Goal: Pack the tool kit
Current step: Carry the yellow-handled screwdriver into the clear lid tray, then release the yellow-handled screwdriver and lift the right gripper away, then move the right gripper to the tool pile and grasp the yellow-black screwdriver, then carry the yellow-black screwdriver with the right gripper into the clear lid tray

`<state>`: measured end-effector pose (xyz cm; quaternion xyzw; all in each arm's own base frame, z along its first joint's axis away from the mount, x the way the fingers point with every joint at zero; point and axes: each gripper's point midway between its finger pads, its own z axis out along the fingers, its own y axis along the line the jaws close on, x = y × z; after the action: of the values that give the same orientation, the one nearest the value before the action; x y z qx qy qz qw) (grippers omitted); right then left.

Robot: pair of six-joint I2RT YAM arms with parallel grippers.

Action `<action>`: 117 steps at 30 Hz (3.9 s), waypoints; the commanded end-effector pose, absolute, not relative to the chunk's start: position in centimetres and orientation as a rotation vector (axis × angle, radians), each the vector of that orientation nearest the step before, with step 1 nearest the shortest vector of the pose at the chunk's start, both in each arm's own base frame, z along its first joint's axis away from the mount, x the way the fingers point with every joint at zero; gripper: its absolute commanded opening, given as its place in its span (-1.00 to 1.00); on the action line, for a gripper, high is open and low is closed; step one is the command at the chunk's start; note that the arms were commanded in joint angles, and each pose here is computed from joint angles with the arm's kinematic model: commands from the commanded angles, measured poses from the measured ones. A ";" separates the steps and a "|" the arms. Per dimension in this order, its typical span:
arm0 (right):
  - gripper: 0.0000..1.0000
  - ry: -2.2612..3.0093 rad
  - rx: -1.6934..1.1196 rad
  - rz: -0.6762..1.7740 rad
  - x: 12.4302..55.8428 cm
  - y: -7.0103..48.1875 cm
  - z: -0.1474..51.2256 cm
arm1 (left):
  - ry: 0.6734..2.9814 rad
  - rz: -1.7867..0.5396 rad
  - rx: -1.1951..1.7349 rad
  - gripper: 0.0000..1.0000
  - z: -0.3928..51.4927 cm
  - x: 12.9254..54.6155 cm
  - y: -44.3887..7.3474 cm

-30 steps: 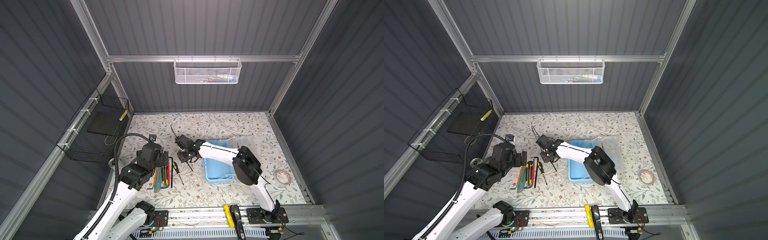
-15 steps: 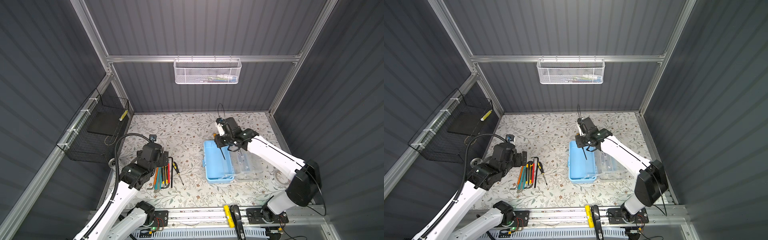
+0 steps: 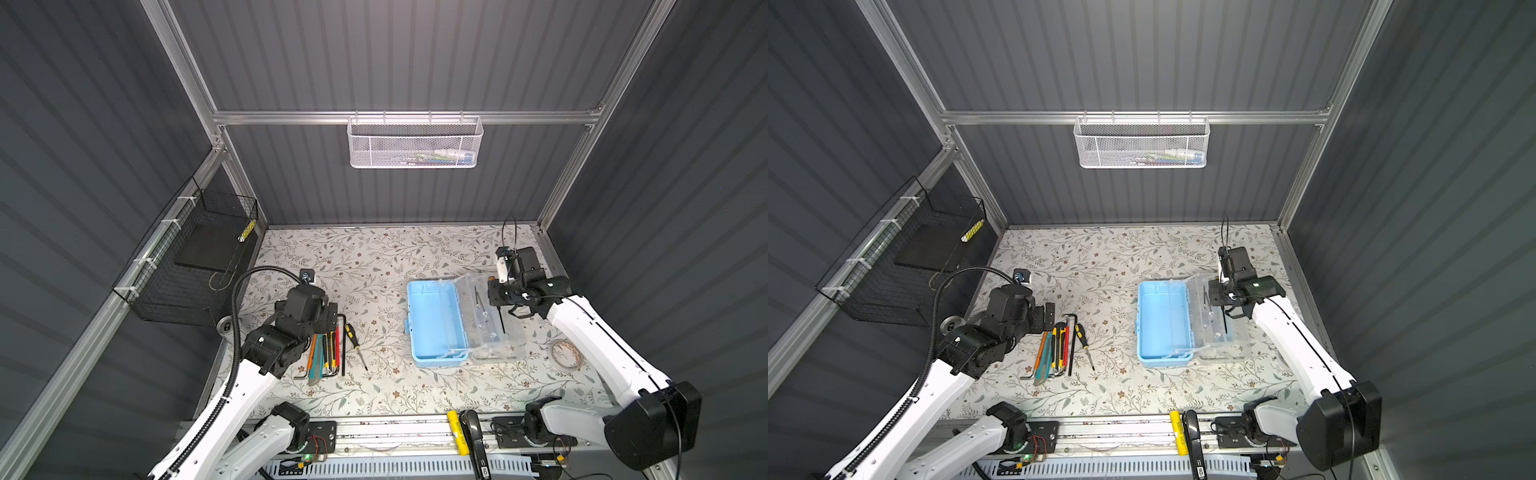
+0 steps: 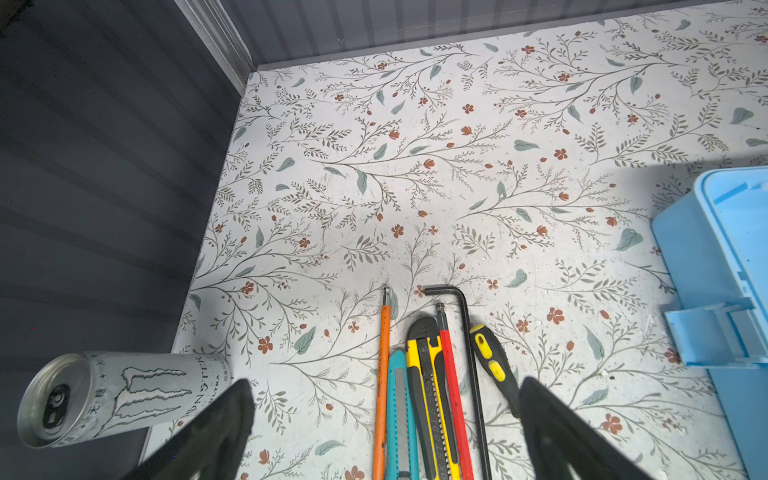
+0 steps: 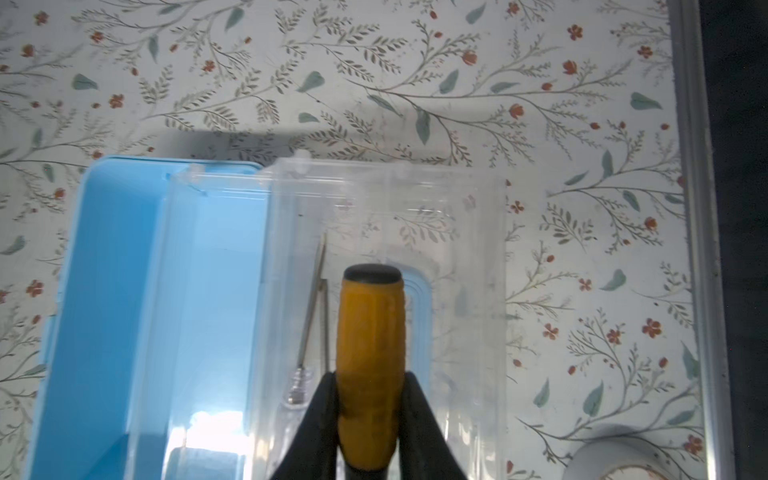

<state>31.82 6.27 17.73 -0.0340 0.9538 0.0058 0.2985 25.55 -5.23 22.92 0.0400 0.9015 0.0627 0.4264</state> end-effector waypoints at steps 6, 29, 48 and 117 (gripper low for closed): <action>-1.00 2.517 -0.006 -0.067 32.5 3.6 17.5 | 2.243 0.155 0.109 0.99 23.1 25.7 -5.2; -0.17 2.560 0.034 0.024 33.7 4.5 14.8 | 2.250 0.154 0.116 0.99 22.9 25.7 -5.3; -0.02 2.401 -0.517 0.365 30.1 23.7 19.5 | 2.226 0.150 0.099 0.99 23.6 25.5 -5.0; -1.00 2.464 -0.834 0.432 28.4 38.2 13.7 | 2.182 0.119 0.066 0.99 25.3 24.9 -4.7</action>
<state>27.45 41.35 11.06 -0.3195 0.9058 0.1518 0.2334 24.63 -4.73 24.75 0.0290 0.8867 0.0466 0.4591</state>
